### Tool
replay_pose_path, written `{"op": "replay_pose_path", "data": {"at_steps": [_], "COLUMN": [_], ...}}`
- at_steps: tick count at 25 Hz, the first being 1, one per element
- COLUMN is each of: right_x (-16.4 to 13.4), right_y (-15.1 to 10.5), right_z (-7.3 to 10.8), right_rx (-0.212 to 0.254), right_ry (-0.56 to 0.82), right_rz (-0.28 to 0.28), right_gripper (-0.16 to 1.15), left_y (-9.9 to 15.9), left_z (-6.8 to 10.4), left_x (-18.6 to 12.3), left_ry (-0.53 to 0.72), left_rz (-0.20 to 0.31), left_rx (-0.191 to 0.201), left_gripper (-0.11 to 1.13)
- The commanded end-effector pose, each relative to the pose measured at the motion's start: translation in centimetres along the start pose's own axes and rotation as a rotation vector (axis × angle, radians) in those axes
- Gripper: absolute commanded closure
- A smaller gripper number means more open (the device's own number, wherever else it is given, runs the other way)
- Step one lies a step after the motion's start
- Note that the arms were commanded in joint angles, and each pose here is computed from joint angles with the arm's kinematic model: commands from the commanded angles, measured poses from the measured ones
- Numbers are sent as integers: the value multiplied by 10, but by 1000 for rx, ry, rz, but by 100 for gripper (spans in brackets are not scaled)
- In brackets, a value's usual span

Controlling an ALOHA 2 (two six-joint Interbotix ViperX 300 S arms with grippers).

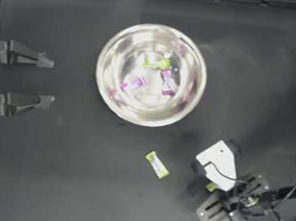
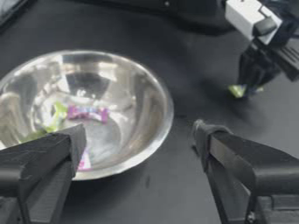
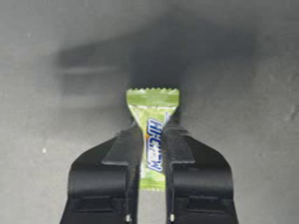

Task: Put candies in bowl

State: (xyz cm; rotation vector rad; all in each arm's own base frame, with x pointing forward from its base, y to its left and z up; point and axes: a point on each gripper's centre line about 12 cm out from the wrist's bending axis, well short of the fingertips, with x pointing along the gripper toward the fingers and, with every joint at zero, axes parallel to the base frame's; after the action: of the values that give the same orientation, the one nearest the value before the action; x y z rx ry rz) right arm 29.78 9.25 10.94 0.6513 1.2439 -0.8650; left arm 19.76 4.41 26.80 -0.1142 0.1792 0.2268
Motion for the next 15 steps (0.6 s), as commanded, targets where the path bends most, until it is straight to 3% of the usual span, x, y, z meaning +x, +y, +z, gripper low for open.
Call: {"op": "replay_pose_path", "data": {"at_steps": [1,8,15], "right_x": [-33,-83,-116], "right_y": [5,-1,-28], "right_z": [14,42,97], "right_rx": [-4,-17,0], "right_ry": [-49,-191,-319], "right_rz": [54,124,191], "right_gripper": [55,56,56], "left_y": [-1,0,0], "left_z": [6,4,5], "left_x": [1,1,1], "left_ry": [-15,-9,-8], "left_rz": [-2,-1,-1], "left_rx": [-3,-6,-9], "left_gripper": [-1,0,0]}}
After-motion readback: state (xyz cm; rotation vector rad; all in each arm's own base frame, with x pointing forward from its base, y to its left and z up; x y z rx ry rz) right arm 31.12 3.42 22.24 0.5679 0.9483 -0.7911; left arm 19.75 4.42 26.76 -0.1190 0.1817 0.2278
